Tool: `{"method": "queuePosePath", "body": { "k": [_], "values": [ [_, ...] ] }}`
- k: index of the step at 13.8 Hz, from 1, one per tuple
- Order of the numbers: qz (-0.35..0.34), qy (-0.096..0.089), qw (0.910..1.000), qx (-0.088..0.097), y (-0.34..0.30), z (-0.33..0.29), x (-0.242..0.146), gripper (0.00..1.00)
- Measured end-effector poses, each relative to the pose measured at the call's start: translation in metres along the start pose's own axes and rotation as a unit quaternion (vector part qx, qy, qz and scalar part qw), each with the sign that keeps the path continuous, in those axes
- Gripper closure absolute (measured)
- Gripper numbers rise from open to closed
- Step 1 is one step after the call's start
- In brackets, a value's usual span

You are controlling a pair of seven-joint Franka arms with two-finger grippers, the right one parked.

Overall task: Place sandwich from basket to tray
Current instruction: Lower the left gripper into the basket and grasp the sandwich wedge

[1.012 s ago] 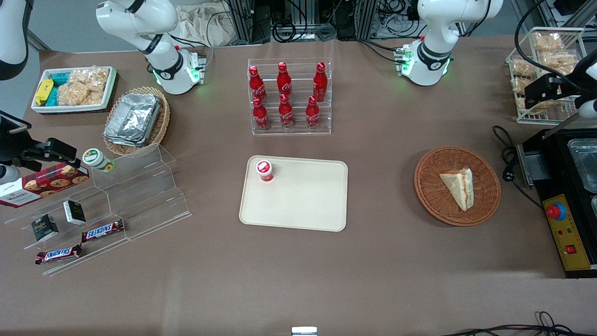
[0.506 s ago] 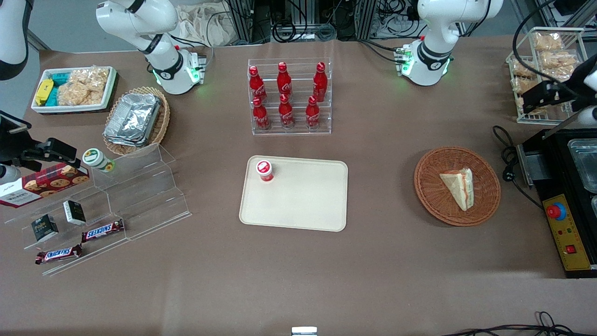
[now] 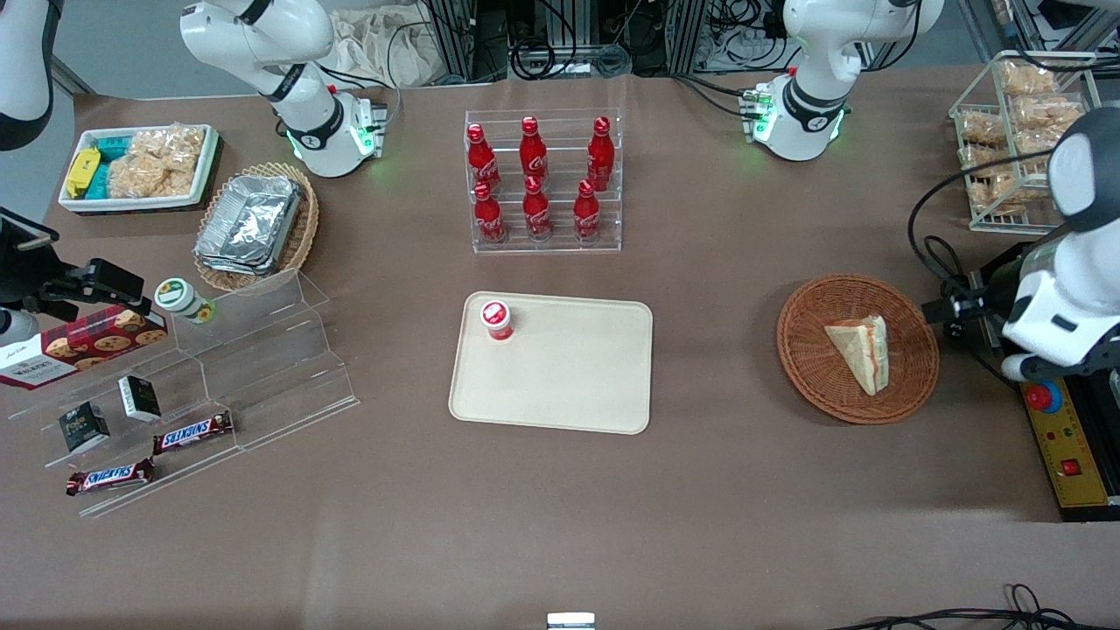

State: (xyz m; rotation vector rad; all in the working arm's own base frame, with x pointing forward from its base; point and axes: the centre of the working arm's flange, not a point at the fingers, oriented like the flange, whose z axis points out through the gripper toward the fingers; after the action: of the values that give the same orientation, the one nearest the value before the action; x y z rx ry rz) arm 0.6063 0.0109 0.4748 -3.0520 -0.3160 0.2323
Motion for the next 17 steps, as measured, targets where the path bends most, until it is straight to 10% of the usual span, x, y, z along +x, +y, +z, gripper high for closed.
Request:
{"method": "queuePosePath", "body": {
  "k": [7, 15, 17],
  "values": [
    [-0.066, 0.015, 0.9967, -0.046, -0.016, 0.136, 0.001, 0.0],
    [-0.095, 0.029, 0.994, -0.045, -0.01, 0.246, -0.009, 0.01],
    [-0.099, 0.026, 0.9937, -0.046, -0.01, 0.251, -0.011, 0.16]
  ]
}}
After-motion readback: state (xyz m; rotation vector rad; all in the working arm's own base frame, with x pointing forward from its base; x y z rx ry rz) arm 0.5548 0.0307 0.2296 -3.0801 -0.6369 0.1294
